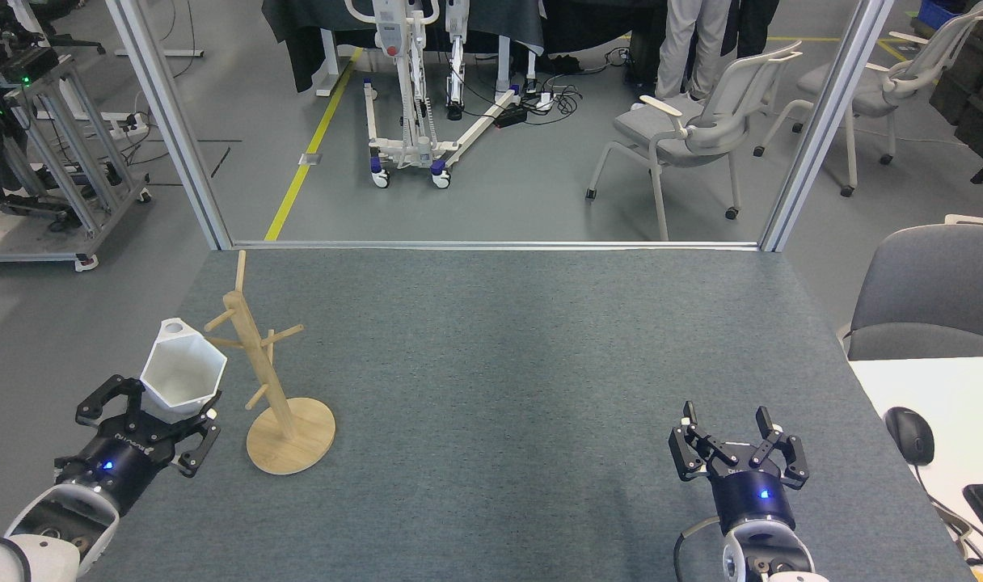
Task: Hang cup on storage rack
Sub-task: 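Hook the cup handle onto a peg of the wooden stand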
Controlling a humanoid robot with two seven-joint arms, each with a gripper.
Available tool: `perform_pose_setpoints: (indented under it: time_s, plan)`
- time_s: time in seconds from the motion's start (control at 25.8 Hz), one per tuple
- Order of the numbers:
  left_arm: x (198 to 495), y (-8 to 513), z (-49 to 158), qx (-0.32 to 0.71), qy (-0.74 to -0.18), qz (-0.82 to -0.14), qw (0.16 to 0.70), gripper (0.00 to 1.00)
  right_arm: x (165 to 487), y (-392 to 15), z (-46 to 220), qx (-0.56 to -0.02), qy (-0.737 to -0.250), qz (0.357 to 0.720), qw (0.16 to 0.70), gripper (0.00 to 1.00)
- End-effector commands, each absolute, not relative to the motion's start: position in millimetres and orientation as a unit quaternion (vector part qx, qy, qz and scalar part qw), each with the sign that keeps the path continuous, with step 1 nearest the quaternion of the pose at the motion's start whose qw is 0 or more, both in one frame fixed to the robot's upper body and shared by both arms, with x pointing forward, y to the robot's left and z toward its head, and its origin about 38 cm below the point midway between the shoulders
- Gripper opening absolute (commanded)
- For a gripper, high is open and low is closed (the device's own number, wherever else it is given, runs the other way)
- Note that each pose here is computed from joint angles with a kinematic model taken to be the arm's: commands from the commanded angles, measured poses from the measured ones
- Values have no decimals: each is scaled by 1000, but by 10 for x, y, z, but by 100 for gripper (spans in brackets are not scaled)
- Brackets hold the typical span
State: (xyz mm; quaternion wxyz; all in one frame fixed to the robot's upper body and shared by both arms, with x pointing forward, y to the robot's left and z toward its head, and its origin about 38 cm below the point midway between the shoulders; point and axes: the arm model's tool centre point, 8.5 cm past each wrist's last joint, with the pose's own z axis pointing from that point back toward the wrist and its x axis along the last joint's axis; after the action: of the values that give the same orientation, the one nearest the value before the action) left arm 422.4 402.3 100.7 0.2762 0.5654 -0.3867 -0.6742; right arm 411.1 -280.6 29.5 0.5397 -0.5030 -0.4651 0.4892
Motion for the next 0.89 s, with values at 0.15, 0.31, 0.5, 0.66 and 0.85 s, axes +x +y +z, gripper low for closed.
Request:
perform_pose_setpoints:
  time_s: [0.15, 0.31, 0.5, 0.66, 0.85]
  plan:
    - [4260, 3904, 985, 556, -391, -685, 262, 24, 4110, -2805, 291, -503, -465, 490, 540, 99]
    - [4259, 3859, 955, 551, -392, -690, 258, 25, 4110, -2802, 291, -504, -463, 492, 537, 99]
    - [4262, 3826, 928, 550, -394, -689, 260, 35, 4102, -2813, 257, -504, -459, 495, 539, 99]
    - [4272, 3715, 934, 557, -422, -667, 256, 79, 4101, -2821, 253, -504, -458, 496, 539, 99]
    - [4278, 3735, 957, 572, -420, -656, 257, 99, 4101, -2821, 253, -504, -458, 496, 539, 99]
